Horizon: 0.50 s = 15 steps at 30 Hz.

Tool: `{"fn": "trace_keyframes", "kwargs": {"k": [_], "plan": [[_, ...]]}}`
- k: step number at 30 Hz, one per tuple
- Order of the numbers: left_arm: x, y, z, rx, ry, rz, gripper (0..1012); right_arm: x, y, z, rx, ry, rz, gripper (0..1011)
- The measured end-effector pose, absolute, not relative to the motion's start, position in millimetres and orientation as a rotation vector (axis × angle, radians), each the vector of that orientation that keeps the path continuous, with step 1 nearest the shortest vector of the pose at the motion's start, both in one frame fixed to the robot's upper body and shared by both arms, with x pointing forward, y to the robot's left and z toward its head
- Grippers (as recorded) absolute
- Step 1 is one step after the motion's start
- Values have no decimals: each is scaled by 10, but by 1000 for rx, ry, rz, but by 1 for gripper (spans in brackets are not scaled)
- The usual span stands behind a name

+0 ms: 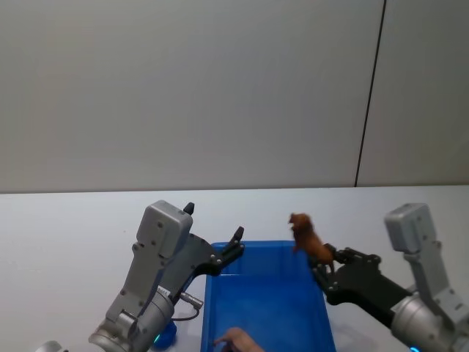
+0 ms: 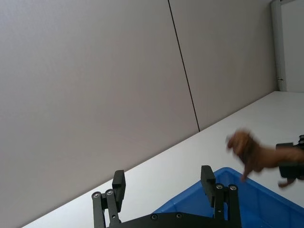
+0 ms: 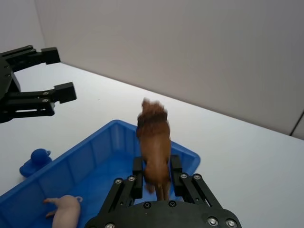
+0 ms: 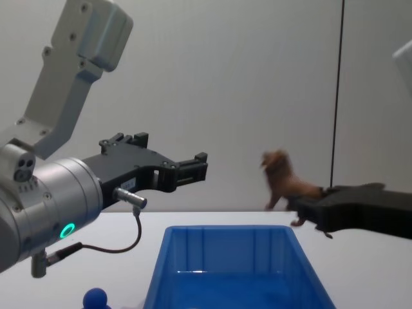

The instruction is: Pick up the two dolls from the table and place them into the box.

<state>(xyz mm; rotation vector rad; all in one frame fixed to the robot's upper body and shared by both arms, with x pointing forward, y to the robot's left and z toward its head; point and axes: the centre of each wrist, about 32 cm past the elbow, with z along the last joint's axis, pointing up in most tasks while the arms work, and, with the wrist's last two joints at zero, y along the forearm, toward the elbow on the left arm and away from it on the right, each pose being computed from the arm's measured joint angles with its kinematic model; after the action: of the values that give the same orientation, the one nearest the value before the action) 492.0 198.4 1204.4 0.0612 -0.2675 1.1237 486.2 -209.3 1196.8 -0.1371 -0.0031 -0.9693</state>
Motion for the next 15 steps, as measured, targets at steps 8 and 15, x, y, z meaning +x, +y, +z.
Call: {"fn": "trace_keyframes", "kwargs": {"k": [8,15], "plan": [[4920,1984,12044,61,-268,1124,1001,4954,-1966,11922,-168,28,-911,559],[4920,1984,12044,61,-268,1124,1001,4988,-1953,11884,-189,45,-896,759]]}}
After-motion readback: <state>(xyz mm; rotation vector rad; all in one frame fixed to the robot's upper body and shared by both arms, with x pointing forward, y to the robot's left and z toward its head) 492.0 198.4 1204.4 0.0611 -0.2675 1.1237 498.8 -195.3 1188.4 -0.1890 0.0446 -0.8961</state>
